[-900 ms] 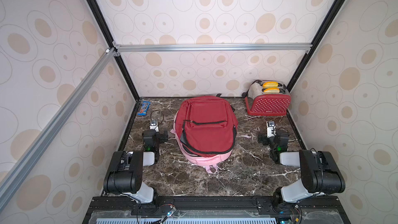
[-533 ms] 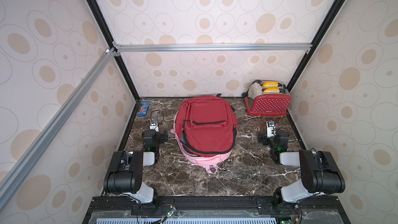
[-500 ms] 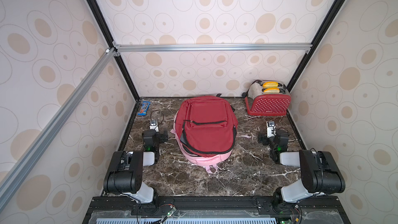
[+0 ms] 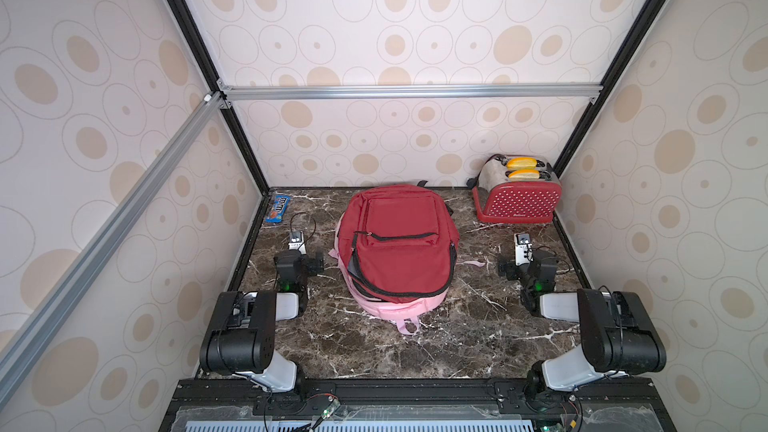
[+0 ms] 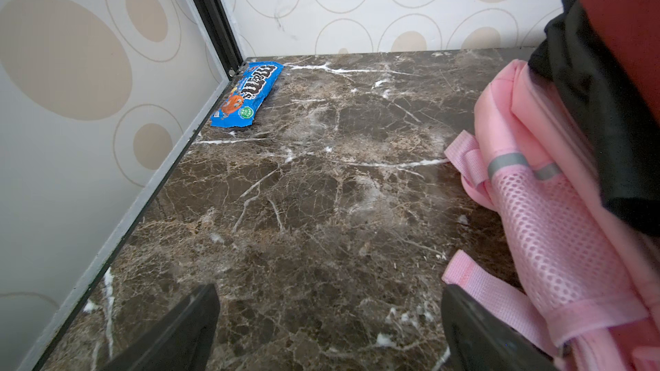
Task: Zip up the backpack
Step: Zip the zipper on the backpack.
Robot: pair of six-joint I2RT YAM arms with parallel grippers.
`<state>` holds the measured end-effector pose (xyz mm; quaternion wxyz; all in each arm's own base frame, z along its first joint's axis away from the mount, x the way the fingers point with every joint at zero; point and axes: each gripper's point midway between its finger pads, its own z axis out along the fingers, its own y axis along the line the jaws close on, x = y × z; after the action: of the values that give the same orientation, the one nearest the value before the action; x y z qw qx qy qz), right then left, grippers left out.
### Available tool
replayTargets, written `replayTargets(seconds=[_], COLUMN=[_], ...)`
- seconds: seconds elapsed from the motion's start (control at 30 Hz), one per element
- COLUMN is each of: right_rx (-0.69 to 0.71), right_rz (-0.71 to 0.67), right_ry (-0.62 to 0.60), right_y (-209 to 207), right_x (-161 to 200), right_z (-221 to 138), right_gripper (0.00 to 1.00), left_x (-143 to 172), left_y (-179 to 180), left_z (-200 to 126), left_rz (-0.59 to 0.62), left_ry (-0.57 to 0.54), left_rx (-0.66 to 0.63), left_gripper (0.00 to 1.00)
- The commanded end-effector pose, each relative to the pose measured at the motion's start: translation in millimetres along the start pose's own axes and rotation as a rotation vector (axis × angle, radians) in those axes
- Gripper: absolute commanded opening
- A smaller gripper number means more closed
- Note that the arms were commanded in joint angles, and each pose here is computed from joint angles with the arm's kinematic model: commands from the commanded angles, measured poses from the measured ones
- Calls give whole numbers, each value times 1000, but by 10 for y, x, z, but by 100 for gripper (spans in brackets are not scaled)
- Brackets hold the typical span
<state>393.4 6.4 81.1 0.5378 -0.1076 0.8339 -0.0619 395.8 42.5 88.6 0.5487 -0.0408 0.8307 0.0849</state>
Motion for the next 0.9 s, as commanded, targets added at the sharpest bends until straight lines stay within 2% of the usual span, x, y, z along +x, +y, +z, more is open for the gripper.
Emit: replayTargets(seconds=[0.0,0.47,0.57,0.8,0.87], right_rx=[-3,-3,-3,-19,-34], right_rz=[-1,-2,-1,-8,-18], right_ry=[-1,-4,-4,-2,-13], right_y=[0,2,2,8,17], right_x=[-25,-32,-33,-115,-201], right_z=[26,22,21,-15,-85], right_gripper=[99,100,100,100,100], left_x=[-90,-85,-110,-374,-545], left_y=[1,-3,18,113,91], left_z=[10,7,-15,-199,-266], left_rz=[-3,6,21,22,34], left_ry=[-28,-26,-33,-34,-44], left_rx=[-4,-11,-60,-121,-114], left_gripper=[99,99,99,99,99])
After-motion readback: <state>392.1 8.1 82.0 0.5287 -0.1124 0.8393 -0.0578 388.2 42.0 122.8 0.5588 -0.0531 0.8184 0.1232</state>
